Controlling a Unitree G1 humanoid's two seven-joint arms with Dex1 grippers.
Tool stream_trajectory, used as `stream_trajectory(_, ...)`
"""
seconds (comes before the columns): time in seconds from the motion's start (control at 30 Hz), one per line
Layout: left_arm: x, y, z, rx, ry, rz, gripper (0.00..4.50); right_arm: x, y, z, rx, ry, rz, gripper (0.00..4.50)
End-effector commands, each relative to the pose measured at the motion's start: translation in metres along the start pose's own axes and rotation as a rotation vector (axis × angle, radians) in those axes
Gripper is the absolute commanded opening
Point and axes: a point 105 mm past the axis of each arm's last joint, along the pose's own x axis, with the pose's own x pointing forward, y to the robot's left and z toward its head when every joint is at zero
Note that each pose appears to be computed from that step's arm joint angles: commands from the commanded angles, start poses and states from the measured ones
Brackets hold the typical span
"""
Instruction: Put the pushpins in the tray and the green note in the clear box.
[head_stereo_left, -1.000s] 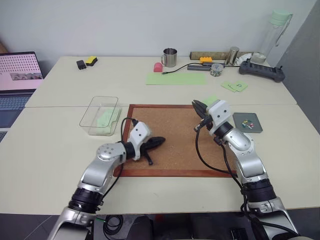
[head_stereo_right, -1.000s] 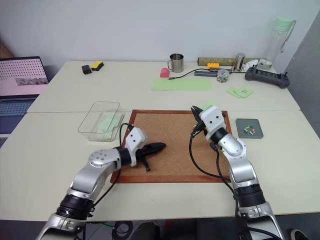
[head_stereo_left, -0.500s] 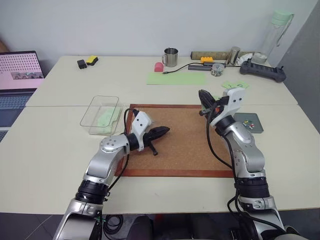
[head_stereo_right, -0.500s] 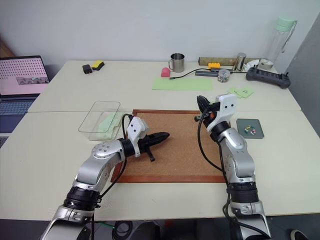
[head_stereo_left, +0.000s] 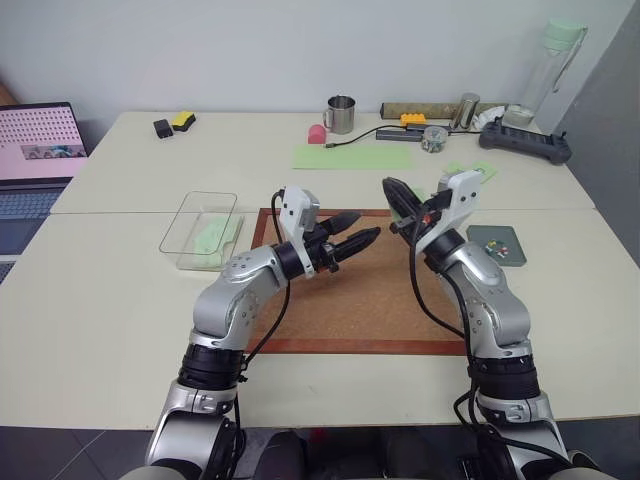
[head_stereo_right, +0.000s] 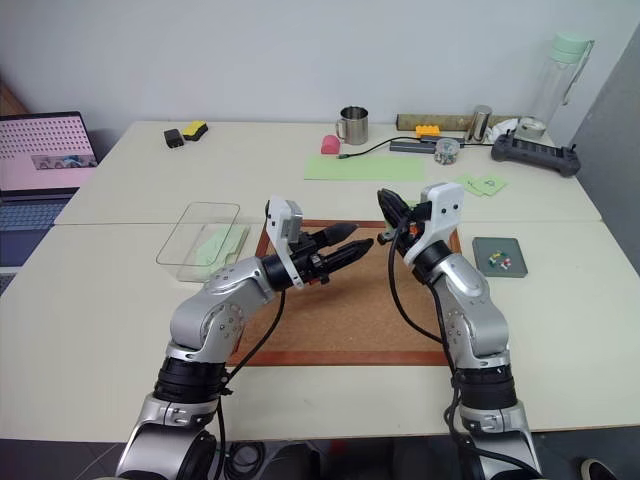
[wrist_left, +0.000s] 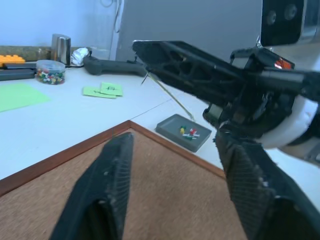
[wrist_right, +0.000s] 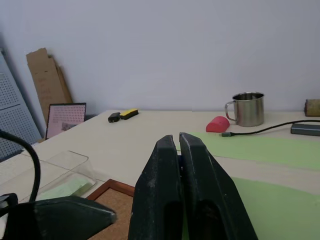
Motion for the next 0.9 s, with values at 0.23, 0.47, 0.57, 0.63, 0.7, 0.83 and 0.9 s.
stream_trajectory(0.23,0.011,-0.005,0.011,-0.072,-0.062,0.013,4.49,-0.005,0.021,0.034,-0.085,-0.124,0.087,0.0)
stream_trajectory(0.47,0.015,-0.004,0.019,-0.159,-0.115,0.019,4.49,-0.007,0.029,0.033,-0.099,-0.119,0.122,0.0)
stream_trajectory(0.57,0.014,-0.004,0.022,-0.198,-0.128,0.011,4.49,-0.009,0.029,0.032,-0.108,-0.112,0.124,0.0)
stream_trajectory(0.63,0.014,-0.008,0.021,-0.203,-0.113,-0.013,4.49,-0.009,0.029,0.031,-0.11,-0.108,0.122,0.0)
stream_trajectory(0.7,0.013,-0.009,0.019,-0.202,-0.104,-0.02,4.49,-0.01,0.028,0.031,-0.11,-0.109,0.121,0.0)
stream_trajectory(0.83,0.014,-0.011,0.018,-0.211,-0.1,-0.024,4.49,-0.009,0.03,0.032,-0.112,-0.114,0.13,0.0)
stream_trajectory(0.9,0.015,-0.012,0.017,-0.21,-0.099,-0.027,4.49,-0.008,0.033,0.033,-0.113,-0.117,0.141,0.0)
